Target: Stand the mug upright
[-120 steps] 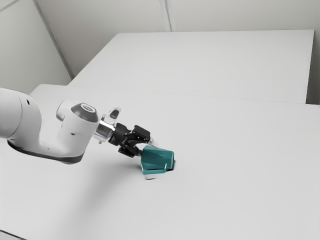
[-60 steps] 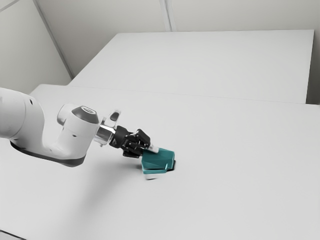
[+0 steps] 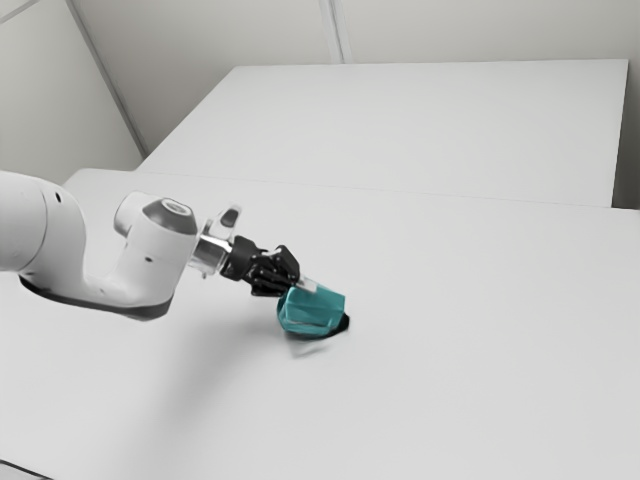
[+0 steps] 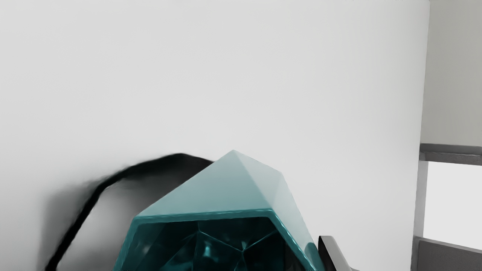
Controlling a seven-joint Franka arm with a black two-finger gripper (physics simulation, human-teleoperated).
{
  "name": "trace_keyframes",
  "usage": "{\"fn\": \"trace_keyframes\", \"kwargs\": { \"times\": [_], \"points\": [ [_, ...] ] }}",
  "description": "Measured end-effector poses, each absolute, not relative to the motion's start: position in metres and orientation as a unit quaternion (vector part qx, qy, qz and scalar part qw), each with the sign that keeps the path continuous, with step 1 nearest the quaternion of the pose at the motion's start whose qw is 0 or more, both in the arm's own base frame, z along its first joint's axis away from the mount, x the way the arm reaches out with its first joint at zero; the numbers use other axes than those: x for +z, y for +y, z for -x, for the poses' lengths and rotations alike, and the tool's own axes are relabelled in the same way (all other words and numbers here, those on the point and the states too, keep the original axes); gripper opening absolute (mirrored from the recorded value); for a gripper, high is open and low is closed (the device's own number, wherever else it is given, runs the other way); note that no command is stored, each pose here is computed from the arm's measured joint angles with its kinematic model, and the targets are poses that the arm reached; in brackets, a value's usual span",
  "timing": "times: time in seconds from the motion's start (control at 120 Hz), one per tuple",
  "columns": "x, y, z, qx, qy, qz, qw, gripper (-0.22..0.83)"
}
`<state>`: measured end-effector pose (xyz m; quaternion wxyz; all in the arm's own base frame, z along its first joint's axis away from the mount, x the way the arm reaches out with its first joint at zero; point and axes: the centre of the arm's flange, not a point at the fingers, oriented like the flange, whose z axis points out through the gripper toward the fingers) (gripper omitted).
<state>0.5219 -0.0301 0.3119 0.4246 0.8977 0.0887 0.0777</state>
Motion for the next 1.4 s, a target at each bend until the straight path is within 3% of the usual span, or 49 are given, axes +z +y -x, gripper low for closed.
{"fn": "trace_keyframes", "kwargs": {
  "times": [0.192, 0.375, 0.658, 0.842, 1.092, 1.4],
  "points": [
    [0.330, -0.033, -0.546, 0.096, 0.066, -0.901, 0.418, -0.14],
    [0.360, -0.047, -0.545, 0.102, 0.020, -0.913, 0.394, -0.15],
    [0.399, -0.054, -0.532, 0.058, -0.067, -0.960, 0.266, -0.16],
    [0.419, -0.056, -0.540, 0.028, -0.087, -0.981, 0.171, -0.16],
    [0.402, -0.063, -0.553, -0.015, -0.067, -0.994, 0.081, -0.16],
    [0.395, -0.086, -0.562, -0.024, -0.051, -0.998, -0.015, -0.16]
  ]
}}
